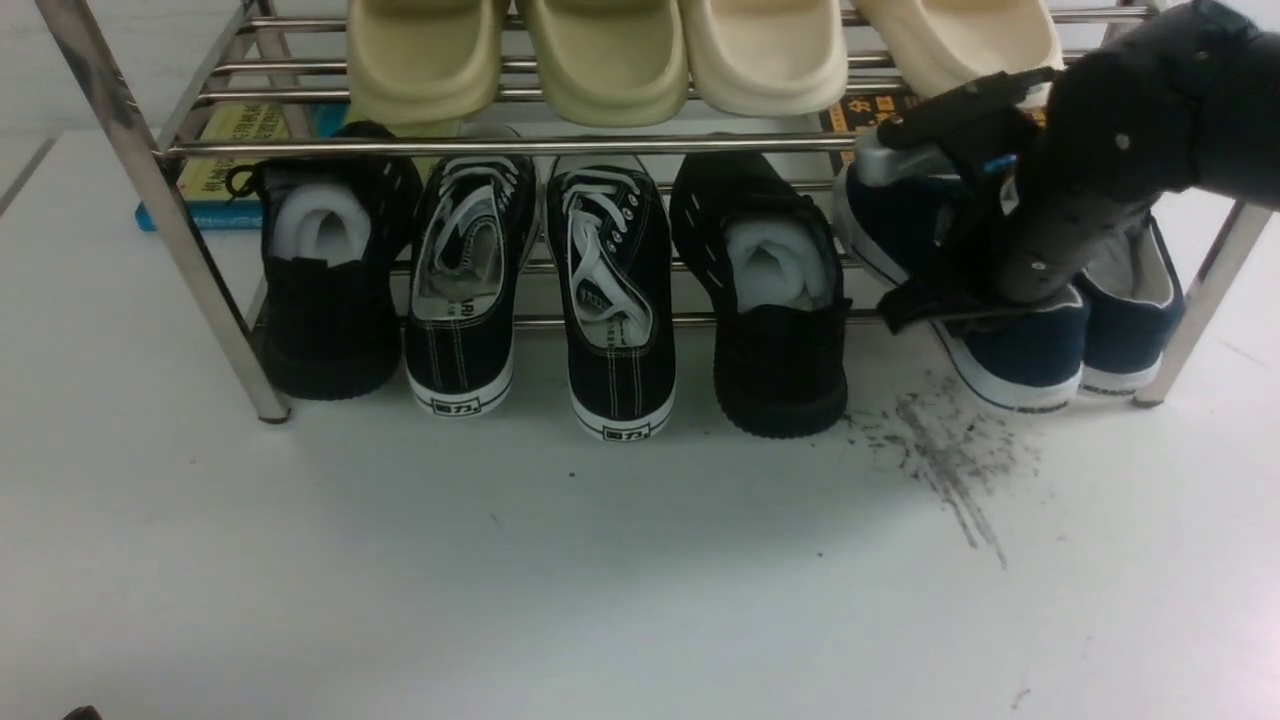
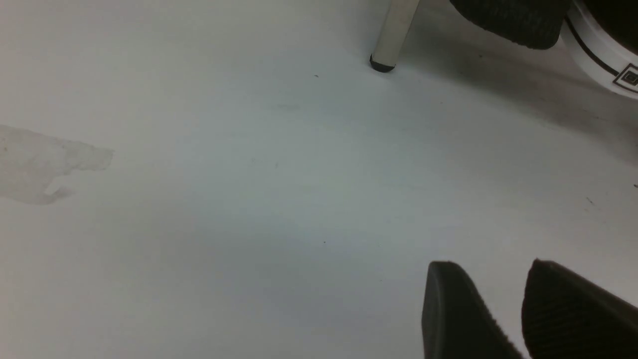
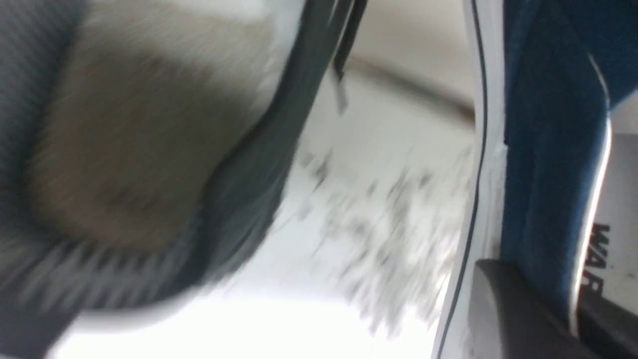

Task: Take the shoes off the shelf with your hand on the white table.

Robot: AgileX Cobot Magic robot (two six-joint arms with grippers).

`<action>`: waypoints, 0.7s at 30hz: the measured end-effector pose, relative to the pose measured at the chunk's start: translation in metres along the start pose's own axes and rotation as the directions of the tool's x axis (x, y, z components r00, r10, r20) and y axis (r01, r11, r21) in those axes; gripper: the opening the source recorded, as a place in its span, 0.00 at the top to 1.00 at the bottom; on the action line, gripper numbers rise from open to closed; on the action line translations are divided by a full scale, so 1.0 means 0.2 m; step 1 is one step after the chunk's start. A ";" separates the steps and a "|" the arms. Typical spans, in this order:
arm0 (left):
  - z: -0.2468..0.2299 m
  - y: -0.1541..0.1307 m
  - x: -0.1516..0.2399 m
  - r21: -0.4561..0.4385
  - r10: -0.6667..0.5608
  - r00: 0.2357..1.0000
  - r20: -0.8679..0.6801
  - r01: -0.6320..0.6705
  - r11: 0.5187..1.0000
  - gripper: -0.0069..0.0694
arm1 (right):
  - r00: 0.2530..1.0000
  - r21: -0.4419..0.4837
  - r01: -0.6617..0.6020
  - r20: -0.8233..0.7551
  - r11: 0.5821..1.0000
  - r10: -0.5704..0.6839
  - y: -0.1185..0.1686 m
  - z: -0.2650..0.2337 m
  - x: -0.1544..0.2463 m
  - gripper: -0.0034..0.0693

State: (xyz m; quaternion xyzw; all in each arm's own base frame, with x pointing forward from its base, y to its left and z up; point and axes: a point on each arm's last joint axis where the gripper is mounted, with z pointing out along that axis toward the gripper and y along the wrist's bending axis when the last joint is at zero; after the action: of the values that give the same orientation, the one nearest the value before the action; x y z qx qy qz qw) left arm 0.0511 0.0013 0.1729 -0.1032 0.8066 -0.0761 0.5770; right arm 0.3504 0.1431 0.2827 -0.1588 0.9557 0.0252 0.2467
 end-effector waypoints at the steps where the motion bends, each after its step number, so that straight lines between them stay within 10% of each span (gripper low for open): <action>1: 0.00 0.00 0.00 0.000 0.000 1.000 0.000 0.000 1.000 0.59 | 1.000 -0.003 -0.004 -0.007 1.000 0.004 0.00 -0.01 0.00 0.93; 21: 0.00 0.00 0.00 0.000 0.000 1.000 0.000 0.000 1.000 0.59 | 0.996 -0.245 -0.091 -0.036 0.965 0.085 0.03 -0.86 0.49 0.93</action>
State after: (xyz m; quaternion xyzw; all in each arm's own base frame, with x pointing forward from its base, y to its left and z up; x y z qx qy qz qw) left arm 0.0511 0.0013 0.1729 -0.1032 0.8066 -0.0761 0.5770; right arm 0.1871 0.0989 0.3850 -0.1459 0.9543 0.1526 0.2116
